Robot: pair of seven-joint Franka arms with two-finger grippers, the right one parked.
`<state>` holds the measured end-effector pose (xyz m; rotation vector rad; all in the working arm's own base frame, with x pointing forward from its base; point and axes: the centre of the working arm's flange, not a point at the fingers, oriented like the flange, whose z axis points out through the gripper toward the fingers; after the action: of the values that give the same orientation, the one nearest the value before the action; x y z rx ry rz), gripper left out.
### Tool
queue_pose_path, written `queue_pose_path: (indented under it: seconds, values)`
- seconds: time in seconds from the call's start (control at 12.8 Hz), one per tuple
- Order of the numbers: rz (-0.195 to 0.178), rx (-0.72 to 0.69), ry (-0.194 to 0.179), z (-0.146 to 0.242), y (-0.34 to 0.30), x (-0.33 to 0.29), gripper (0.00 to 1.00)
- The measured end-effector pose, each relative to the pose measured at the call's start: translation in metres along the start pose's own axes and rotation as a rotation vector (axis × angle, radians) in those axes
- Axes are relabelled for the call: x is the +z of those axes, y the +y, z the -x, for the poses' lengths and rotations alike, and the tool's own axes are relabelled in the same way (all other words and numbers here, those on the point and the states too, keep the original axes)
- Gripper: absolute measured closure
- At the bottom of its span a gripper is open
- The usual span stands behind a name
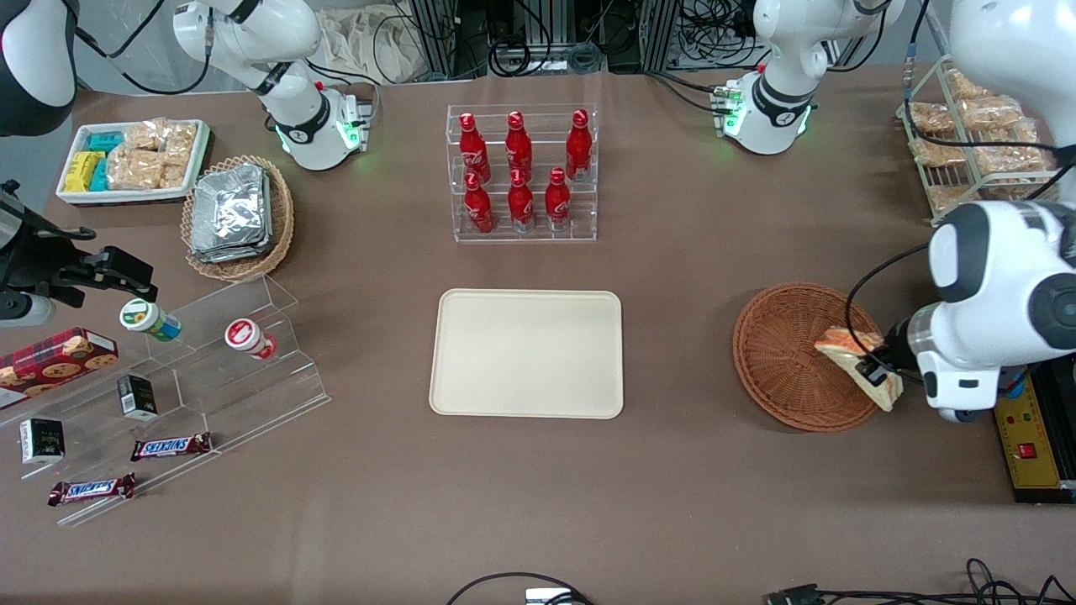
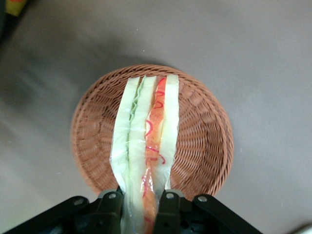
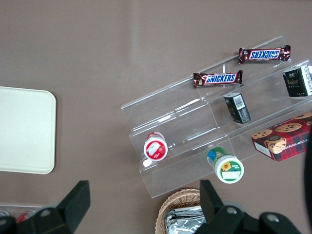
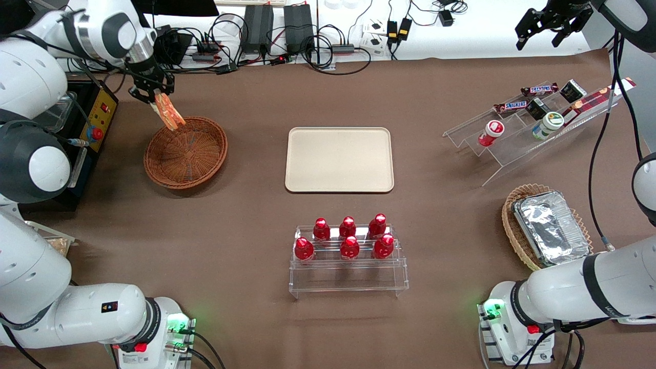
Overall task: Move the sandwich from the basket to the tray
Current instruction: 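Lift the sandwich out of the basket with the left gripper, then carry the held sandwich over the cream tray with the left gripper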
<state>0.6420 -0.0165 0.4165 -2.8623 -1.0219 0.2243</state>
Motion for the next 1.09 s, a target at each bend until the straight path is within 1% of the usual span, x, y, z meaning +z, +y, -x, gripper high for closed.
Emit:
queue_pose_path:
  seconds: [0.08, 0.16, 0.31, 0.39, 0.47, 0.62, 0.7, 0.86, 1.09]
  values:
    - [-0.013, 0.047, -0.012, 0.004, -0.003, -0.022, 0.80]
    - [-0.014, 0.090, -0.013, 0.008, -0.005, -0.045, 0.80]
    - [0.016, 0.185, 0.020, 0.019, 0.001, -0.087, 0.80]
    - [0.034, 0.227, 0.037, 0.029, 0.010, -0.100, 0.80]
    - [0.042, 0.264, 0.050, 0.040, 0.022, -0.108, 0.80]
    - [0.027, 0.339, 0.083, 0.069, 0.049, -0.114, 0.80]
    - [0.026, 0.379, 0.092, 0.086, 0.065, -0.116, 0.80]
    - [0.018, 0.455, 0.091, 0.123, 0.096, -0.111, 0.80]
    - [-0.011, 0.560, 0.066, 0.176, 0.145, -0.085, 0.80]
